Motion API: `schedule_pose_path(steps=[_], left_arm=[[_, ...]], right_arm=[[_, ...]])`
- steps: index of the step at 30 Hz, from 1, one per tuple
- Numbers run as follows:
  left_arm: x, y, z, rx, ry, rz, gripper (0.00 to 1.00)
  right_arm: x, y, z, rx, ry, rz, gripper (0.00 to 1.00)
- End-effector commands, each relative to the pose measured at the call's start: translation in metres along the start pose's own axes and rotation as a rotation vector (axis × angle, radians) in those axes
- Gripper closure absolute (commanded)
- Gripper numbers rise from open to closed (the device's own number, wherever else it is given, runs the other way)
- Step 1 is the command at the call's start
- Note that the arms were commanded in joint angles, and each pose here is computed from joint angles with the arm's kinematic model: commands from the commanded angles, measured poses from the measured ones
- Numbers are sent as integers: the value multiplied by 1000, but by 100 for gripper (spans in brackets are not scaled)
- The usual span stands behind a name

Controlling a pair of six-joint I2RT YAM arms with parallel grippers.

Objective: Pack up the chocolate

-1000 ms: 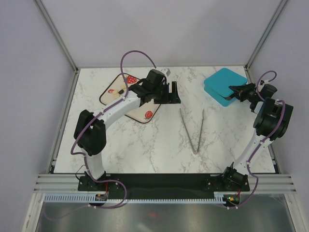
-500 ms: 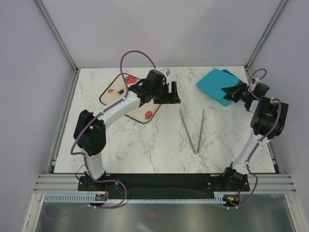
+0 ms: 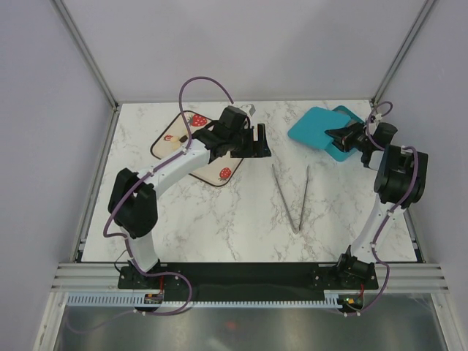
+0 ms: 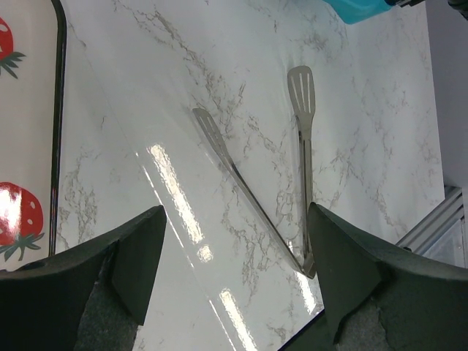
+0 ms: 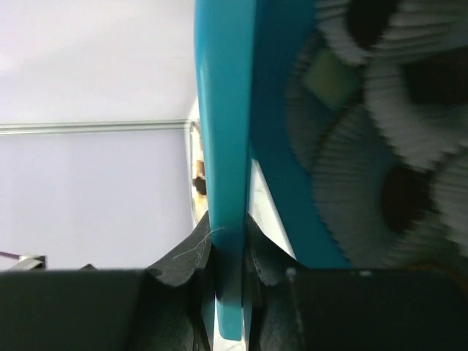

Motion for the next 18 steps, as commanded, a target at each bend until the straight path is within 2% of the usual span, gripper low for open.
schedule_pose_path(steps=[1,2,5,8,18], left_arm=[[-11,15,16,-69,-36,-35,14],[-11,15,15,-68,-36,-34,14],[-9,16,15,-72,-40,-29,14],[-8,16,14,-72,-42,-27,14],[-6,14,11,-61,-50,-27,14]], right_arm=[[57,-3,22,-64,50,149,100],[71,-1,29,-93,94,197,100],[97,10,47,-142,96,266,100],[104,22,63,-199,115,260,100],[58,58,84,-276,62,129,100]])
Point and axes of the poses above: each gripper's point midway between its finger pads, its own y axis back along the fingers, its own x axis along the line the jaws close on, z = x × y, the point moved 3 cm from there along y, back along the fingers, and after that the axes turned 10 degrees about y, right-handed, at the moved point
